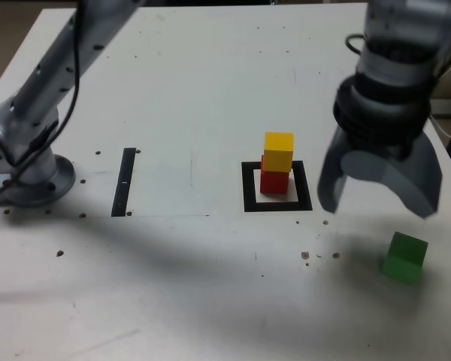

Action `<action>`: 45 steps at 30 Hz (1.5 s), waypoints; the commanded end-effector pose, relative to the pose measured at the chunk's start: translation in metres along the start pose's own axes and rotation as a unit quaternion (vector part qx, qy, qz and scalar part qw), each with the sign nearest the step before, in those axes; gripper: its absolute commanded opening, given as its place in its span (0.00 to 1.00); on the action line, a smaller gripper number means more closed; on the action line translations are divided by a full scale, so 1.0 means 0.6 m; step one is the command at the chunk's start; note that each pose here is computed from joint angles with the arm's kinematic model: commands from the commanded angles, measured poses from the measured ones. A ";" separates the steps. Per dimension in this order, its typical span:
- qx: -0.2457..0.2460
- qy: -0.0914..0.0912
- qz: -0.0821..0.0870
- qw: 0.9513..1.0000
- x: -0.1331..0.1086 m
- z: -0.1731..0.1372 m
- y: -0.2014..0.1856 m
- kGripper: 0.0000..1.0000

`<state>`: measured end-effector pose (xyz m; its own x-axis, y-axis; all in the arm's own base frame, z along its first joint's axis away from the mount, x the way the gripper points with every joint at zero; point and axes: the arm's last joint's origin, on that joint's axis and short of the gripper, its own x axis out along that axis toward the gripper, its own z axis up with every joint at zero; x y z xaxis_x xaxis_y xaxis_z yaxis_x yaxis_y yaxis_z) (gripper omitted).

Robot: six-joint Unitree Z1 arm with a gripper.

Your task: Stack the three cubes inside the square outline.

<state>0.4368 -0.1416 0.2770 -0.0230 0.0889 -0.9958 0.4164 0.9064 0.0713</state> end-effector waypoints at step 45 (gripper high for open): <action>0.032 -0.024 -0.001 0.999 0.107 0.110 -0.031 0.37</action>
<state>0.4867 -0.1790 0.2094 0.0146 0.0649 -0.9978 0.4689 0.8809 0.0641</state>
